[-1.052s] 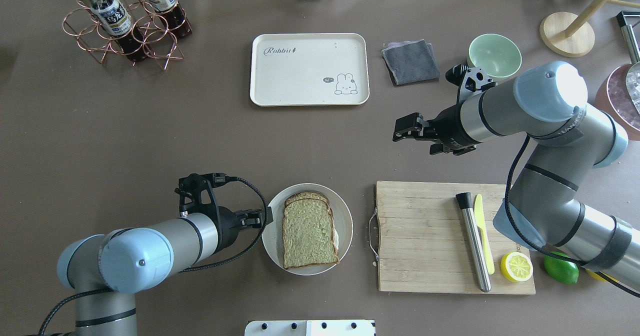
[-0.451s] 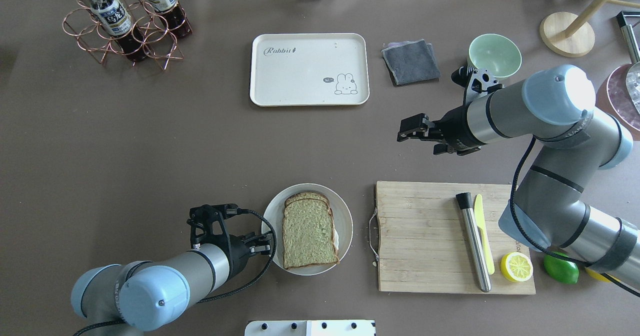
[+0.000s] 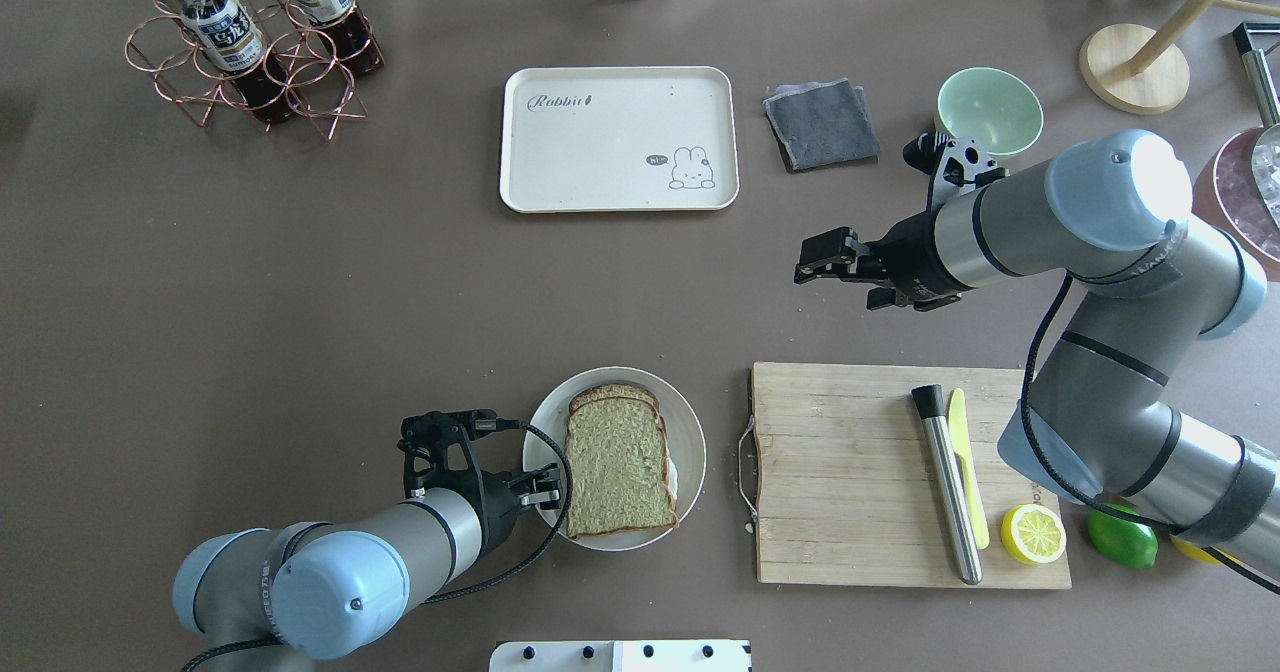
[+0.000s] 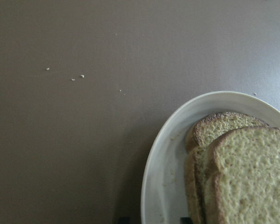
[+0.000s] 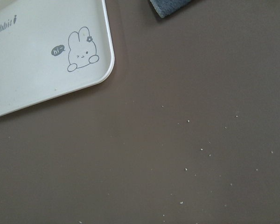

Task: Make sandwich and place on tray
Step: 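Grasp the rim of the white plate with the left gripper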

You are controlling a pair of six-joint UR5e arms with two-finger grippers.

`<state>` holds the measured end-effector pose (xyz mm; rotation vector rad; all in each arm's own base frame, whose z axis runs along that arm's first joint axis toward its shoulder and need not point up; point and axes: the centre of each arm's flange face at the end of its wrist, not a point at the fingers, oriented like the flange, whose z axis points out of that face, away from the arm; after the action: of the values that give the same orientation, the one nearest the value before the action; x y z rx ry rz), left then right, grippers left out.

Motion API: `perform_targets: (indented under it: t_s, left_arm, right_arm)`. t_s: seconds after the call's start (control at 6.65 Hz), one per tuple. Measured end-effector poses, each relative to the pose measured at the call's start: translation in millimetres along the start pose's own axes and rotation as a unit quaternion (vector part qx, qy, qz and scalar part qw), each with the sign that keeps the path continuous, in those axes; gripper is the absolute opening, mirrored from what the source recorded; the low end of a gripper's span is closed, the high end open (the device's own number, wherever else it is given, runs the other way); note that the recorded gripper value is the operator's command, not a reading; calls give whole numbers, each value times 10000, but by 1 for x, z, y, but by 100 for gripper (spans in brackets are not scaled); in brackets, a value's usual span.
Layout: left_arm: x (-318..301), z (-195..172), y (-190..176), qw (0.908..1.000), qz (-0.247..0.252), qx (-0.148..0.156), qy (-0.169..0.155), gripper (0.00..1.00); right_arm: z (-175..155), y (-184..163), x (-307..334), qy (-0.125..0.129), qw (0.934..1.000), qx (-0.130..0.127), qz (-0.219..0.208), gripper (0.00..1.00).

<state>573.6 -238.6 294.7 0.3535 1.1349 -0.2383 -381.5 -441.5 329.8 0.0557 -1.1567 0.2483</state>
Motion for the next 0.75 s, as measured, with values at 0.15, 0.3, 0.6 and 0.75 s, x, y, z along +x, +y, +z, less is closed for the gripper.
perform_targets:
  t_s: [0.15, 0.3, 0.6, 0.75]
  left_arm:
    - [0, 2, 0, 10000, 2, 3, -10, 0]
    - [0, 1, -2, 10000, -3, 8, -2, 0]
    - [2, -3, -9, 10000, -12, 20, 36, 0]
    - [4, -8, -13, 10000, -19, 30, 51, 0]
  right_arm:
    - [0, 0, 1, 8, 10000, -1, 4, 99]
    - [1, 0, 1, 14, 10000, -2, 7, 99]
    - [1, 0, 2, 15, 10000, -2, 10, 99]
    - [1, 0, 1, 13, 10000, -2, 12, 99]
